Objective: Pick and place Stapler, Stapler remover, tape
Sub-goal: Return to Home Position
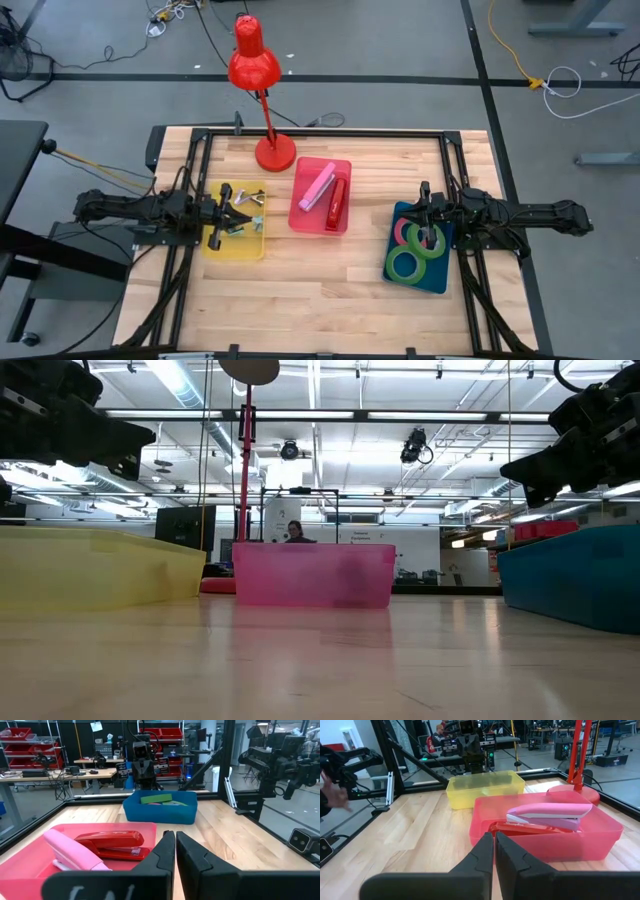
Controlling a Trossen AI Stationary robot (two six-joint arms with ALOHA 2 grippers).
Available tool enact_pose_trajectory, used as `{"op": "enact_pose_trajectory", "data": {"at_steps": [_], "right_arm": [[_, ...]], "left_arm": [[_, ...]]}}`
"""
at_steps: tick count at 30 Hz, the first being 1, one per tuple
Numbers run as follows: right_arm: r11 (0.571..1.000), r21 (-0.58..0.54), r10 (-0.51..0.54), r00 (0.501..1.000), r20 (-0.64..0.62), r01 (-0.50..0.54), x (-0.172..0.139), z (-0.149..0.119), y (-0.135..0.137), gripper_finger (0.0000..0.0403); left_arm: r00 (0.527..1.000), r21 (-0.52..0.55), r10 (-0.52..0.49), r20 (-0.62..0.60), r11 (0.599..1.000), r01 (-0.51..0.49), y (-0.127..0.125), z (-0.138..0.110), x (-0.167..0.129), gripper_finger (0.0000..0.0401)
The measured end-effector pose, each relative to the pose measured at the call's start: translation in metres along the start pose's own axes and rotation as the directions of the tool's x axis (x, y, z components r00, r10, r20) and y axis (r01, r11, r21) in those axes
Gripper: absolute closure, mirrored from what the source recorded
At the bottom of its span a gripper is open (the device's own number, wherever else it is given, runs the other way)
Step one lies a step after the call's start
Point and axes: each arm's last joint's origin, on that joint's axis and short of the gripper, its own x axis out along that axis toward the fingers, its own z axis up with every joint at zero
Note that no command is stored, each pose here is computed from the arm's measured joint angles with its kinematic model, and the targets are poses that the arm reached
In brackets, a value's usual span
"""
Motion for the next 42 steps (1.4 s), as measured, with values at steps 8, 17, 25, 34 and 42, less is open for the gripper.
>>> {"op": "enact_pose_trajectory", "data": {"at_steps": [8,17,25,34,42], "right_arm": [[1.000,0.000,0.000,1.000,0.000,0.000,0.000,0.000,0.000,0.0382],[1.000,0.000,0.000,1.000,0.000,0.000,0.000,0.000,0.000,0.0382],[1.000,0.000,0.000,1.000,0.000,0.000,0.000,0.000,0.000,0.0382],[1.000,-0.001,0.004,0.999,0.034,-0.004,-0.002,0.003,0.000,0.0382],[1.000,-0.007,0.014,0.990,0.143,-0.013,-0.010,0.011,0.001,0.0382]], "left_arm": [[1.000,0.000,0.000,0.001,1.000,0.000,0.000,0.000,0.000,0.0380],[1.000,0.000,0.000,0.003,1.000,0.000,0.000,0.000,0.000,0.0380],[1.000,0.000,0.000,0.003,1.000,0.000,0.000,0.000,0.000,0.0380],[1.000,0.000,0.000,0.003,1.000,0.000,0.000,0.000,0.000,0.0380],[1.000,0.000,0.000,0.003,1.000,0.000,0.000,0.000,0.000,0.0380]]}}
